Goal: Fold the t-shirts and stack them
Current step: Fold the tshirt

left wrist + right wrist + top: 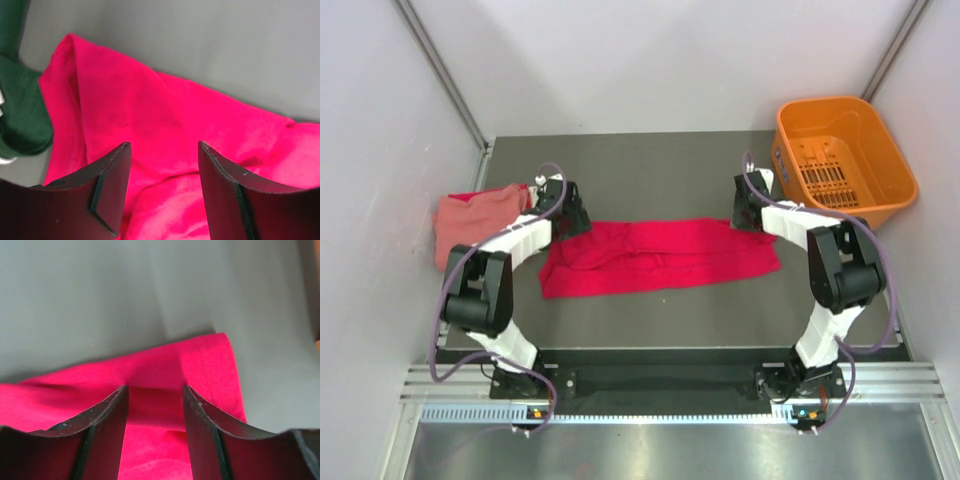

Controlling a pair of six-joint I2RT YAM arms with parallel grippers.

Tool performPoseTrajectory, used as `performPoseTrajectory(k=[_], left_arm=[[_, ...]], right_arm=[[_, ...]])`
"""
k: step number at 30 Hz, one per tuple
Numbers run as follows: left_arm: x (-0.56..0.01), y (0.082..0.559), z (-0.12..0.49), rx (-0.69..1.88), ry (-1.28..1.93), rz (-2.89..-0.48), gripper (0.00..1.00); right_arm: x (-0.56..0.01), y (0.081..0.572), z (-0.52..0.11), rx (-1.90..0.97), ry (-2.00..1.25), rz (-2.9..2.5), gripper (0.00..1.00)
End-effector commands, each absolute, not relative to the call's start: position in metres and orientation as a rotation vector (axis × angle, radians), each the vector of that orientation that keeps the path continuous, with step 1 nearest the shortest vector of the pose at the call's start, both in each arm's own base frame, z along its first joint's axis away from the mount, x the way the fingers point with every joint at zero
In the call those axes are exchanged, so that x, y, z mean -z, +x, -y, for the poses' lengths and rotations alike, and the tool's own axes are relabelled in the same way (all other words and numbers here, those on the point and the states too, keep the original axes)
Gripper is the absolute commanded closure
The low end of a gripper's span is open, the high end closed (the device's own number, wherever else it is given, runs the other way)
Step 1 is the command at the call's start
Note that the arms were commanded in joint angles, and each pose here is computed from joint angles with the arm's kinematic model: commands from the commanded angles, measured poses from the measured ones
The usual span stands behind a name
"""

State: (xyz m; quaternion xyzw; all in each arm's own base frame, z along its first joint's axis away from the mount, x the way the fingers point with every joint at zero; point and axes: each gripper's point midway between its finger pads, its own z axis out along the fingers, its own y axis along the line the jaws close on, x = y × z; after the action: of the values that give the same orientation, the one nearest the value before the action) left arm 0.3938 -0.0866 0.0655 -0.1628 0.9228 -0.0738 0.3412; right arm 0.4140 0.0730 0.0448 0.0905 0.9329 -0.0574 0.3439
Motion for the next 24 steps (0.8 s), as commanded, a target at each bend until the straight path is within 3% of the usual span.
performPoseTrajectory(k=[1, 15, 24], left_arm=[[-0.068, 0.406, 0.086, 0.17, -0.447, -2.436, 0.4], [-0.016, 0.421, 0.073, 0.051, -0.509, -2.589, 0.4], [0.002, 0.453, 0.074, 0.078, -0.555, -2.63, 0.41]], right_arm=[[-0.05, 0.425, -0.072, 0.119, 0.271, -2.427, 0.53], [-0.021, 0.425, -0.047, 0.165, 0.395, -2.501, 0.53], [-0.013, 0.456, -0.043, 0.187, 0.421, -2.551, 0.52]])
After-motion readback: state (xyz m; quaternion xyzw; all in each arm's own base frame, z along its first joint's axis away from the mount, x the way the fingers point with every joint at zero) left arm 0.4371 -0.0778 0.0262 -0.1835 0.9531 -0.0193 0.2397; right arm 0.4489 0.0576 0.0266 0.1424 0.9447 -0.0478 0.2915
